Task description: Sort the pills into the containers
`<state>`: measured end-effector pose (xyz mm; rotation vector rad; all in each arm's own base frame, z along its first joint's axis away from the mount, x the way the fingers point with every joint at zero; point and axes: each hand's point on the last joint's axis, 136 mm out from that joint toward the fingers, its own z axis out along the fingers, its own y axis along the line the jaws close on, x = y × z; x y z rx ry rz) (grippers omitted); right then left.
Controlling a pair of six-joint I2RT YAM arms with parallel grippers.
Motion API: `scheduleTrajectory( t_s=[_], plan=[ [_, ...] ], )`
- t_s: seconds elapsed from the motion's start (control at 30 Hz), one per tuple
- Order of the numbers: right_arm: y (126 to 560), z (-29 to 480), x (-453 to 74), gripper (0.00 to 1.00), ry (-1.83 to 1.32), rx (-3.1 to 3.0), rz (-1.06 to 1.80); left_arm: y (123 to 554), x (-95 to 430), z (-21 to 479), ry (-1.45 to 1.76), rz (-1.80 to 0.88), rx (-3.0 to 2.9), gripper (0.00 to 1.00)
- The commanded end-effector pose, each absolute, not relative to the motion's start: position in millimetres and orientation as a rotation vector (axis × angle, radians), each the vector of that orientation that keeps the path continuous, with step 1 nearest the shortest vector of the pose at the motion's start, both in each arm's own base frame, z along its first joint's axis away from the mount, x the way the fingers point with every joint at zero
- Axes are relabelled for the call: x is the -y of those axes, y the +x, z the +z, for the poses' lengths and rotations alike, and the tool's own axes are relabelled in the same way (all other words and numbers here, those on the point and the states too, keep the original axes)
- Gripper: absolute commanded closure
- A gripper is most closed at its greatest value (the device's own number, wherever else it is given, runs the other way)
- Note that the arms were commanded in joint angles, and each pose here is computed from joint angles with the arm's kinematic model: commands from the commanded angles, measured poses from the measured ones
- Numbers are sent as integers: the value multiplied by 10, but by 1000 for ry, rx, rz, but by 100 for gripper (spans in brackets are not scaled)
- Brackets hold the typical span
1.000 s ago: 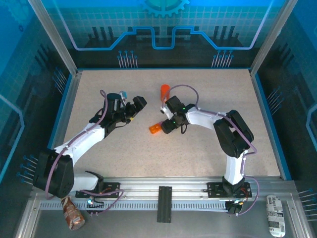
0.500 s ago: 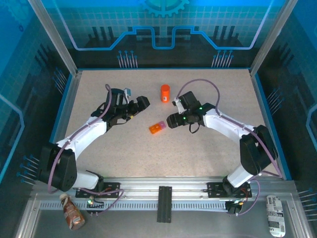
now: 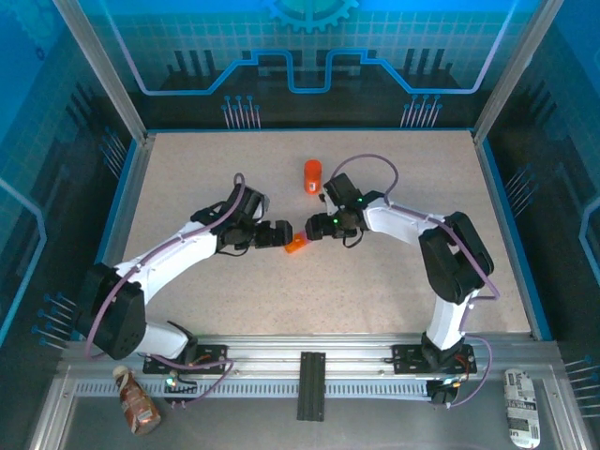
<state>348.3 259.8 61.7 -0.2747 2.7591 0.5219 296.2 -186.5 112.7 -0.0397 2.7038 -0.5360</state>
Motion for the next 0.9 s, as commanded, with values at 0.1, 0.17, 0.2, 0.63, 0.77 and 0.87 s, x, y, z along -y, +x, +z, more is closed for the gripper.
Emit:
scheduleTrajectory(
  t_s=[0.1,0.17,0.2,0.63,0.77,0.87],
  plan=[
    [3615,562,-2695,22,-266,-2768,431,2847,1833,964,192,-284,-2765,1],
    [3614,517,-2701,22,-270,-2778,414,2847,1864,936,234,-251,-2762,1],
    [3608,498,-2702,22,-274,-2783,408,2855,1880,933,250,-245,-2756,1],
    [3533,277,-2703,22,-305,-2824,355,2972,2029,812,349,-191,-2743,1],
    [3523,243,-2706,22,-308,-2828,353,3015,2062,772,353,-185,-2748,1],
    [3515,232,-2712,22,-310,-2830,355,3054,2079,733,359,-175,-2749,1]
  ],
)
